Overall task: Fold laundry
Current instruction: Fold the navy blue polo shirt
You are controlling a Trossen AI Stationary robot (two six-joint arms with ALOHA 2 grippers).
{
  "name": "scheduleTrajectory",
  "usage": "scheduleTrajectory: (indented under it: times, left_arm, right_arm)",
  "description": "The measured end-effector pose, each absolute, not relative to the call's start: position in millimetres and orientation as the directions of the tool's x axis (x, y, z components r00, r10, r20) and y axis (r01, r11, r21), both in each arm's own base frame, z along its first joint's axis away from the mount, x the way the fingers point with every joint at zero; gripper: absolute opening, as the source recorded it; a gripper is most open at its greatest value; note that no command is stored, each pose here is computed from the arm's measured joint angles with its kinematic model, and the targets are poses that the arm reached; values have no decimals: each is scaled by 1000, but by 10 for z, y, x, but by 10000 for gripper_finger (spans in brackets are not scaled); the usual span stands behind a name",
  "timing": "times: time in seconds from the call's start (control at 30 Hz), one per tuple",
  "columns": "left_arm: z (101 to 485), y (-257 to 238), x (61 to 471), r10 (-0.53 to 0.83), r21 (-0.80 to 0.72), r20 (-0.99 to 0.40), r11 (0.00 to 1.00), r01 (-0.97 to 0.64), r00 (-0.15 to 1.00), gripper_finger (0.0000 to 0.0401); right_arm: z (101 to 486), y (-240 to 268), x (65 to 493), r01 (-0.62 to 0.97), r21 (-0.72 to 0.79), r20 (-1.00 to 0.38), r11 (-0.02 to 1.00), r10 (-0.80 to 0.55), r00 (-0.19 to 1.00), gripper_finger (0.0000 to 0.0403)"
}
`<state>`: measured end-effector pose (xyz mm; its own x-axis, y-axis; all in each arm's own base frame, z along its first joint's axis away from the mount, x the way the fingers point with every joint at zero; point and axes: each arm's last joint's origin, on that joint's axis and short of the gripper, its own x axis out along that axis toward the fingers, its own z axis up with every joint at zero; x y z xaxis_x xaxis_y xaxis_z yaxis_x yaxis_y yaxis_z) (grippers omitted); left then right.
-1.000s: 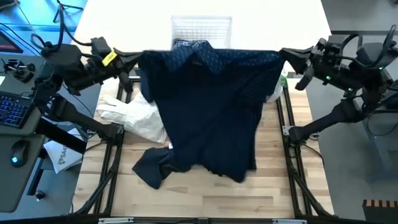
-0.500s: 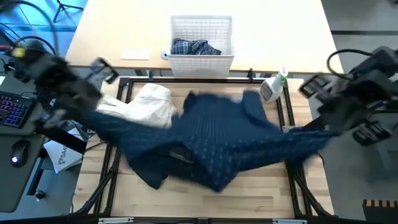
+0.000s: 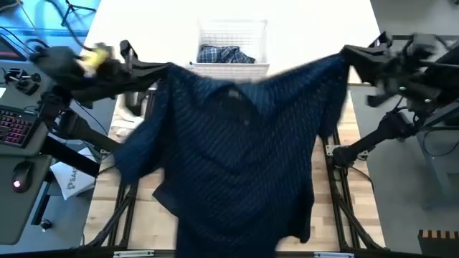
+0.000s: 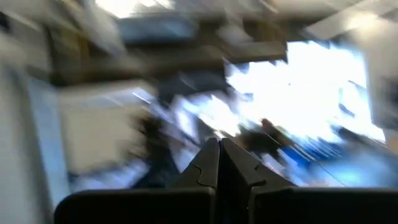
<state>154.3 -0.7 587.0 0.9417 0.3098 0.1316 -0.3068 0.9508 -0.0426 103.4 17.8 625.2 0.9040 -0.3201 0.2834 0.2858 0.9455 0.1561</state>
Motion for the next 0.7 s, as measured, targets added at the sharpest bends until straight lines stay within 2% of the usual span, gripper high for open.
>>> scheduleTrajectory:
  times: [0.07, 0.17, 0.3, 0.5, 0.6, 0.7]
  left_arm:
    - [5740, 83, 1587, 449, 8, 8, 893, -449, 893, 0]
    - [5528, 233, 1660, 612, 121, -152, 791, -600, 776, 0]
    - [5166, 445, 1857, 705, 261, -327, 708, -657, 630, 0]
    - [4531, 701, 2240, 648, 315, -540, 748, -584, 537, 0]
    - [4297, 724, 2348, 589, 303, -617, 790, -533, 522, 0]
    - [4220, 641, 2373, 472, 208, -676, 859, -468, 566, 0]
  right_arm:
    - [6115, 123, 1033, 398, 175, 161, 901, -425, 891, 0]
    - [5869, 57, 1072, 510, 189, -27, 839, -515, 857, 0]
    - [5481, -30, 1171, 658, 165, -282, 735, -604, 745, 0]
    - [4894, -147, 1444, 805, 19, -531, 592, -676, 510, 0]
    - [4646, -167, 1578, 792, -28, -628, 610, -627, 461, 0]
    - [4464, -132, 1665, 725, 14, -745, 689, -476, 467, 0]
